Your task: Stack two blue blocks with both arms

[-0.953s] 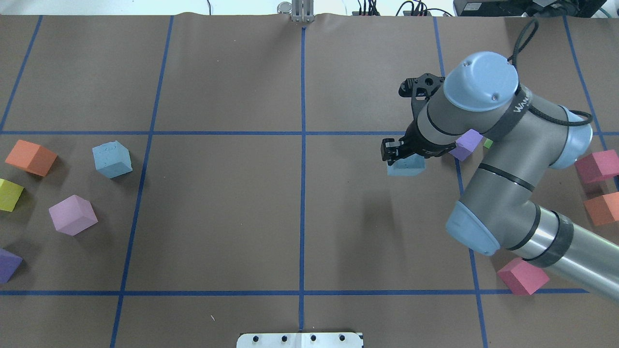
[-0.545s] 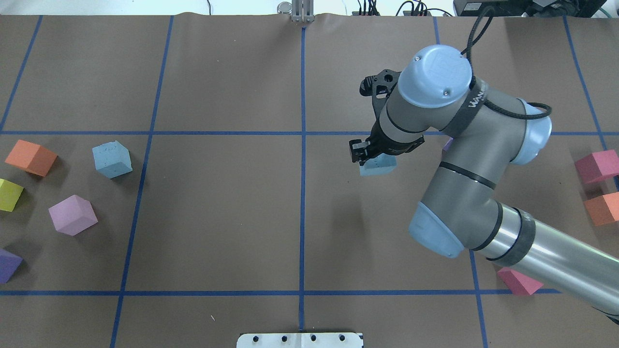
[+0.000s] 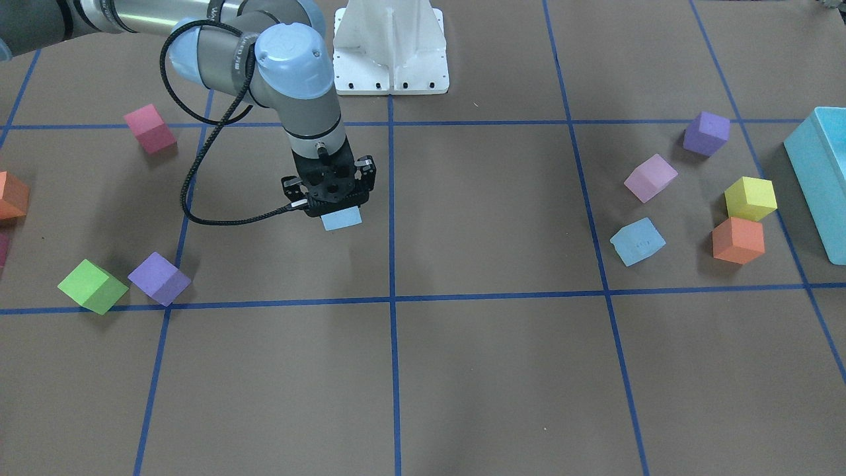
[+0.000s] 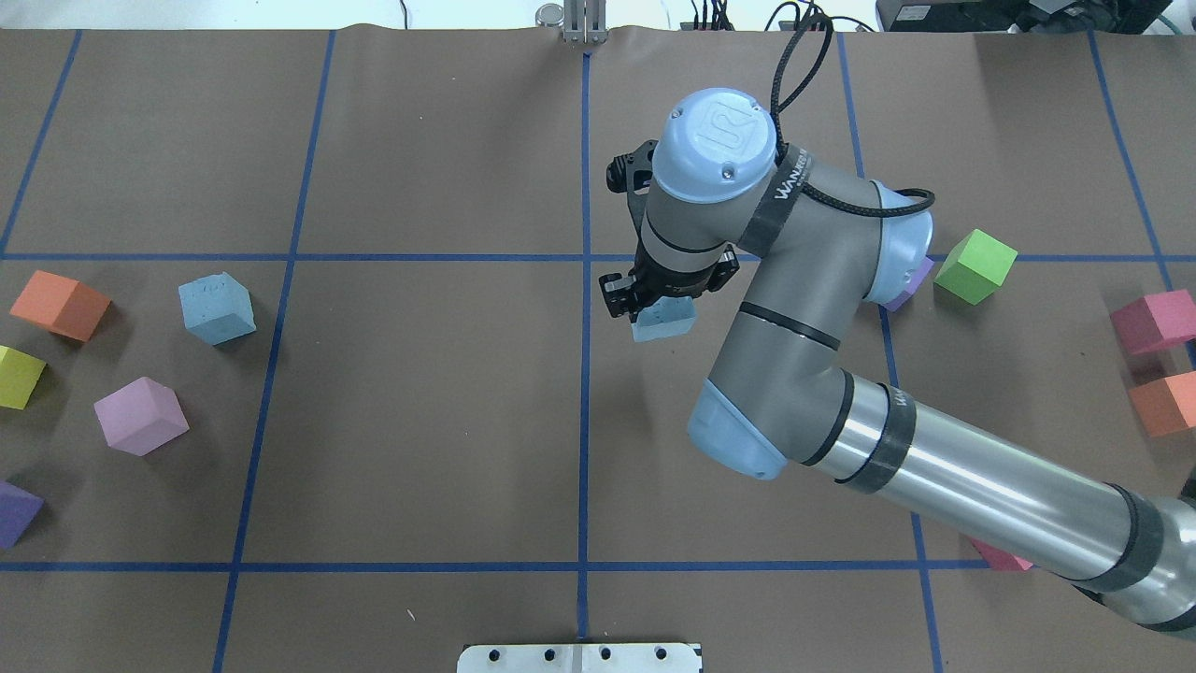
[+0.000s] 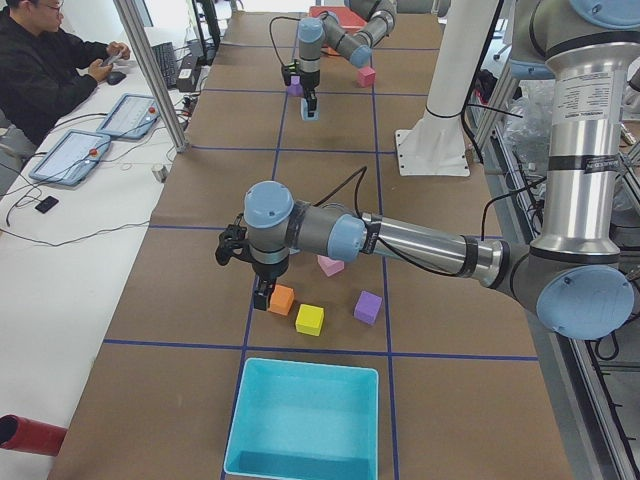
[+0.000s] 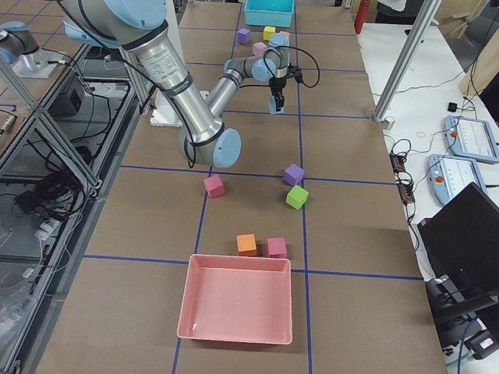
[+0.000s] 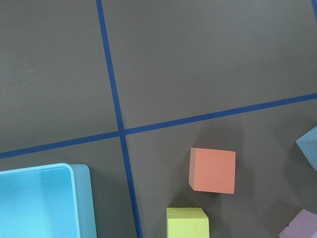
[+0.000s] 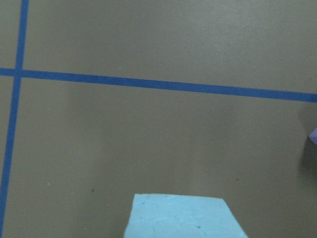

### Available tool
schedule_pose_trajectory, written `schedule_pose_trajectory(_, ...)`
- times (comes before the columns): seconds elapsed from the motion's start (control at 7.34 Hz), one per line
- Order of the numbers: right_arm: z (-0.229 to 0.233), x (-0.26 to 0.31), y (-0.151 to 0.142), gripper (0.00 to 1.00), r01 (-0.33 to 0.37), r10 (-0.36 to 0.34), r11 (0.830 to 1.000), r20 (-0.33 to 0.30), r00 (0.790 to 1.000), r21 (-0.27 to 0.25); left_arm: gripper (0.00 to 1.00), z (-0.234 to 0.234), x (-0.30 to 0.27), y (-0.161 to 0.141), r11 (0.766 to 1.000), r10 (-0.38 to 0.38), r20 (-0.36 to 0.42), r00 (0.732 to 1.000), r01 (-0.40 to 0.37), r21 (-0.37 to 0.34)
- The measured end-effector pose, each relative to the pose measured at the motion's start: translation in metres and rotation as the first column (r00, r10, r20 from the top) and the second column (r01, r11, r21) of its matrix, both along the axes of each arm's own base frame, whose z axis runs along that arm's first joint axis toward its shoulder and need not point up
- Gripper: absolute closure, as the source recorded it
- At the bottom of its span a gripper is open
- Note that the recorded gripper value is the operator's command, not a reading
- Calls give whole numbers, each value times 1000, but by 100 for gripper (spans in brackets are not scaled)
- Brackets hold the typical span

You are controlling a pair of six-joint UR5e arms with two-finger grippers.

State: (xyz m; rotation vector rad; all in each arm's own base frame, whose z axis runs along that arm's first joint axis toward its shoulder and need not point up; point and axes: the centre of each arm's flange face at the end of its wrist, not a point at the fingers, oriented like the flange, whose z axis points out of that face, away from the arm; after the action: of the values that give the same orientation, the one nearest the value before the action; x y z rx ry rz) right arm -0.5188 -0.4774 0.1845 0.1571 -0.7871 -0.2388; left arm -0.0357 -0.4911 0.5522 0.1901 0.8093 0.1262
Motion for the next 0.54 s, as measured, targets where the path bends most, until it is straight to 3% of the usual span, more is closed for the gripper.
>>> schedule_pose_trajectory(0.54, -25, -46, -14, 40, 9, -10, 1000, -25, 1000, -25, 0, 9, 0, 0, 1000, 0, 0, 1000, 0, -20)
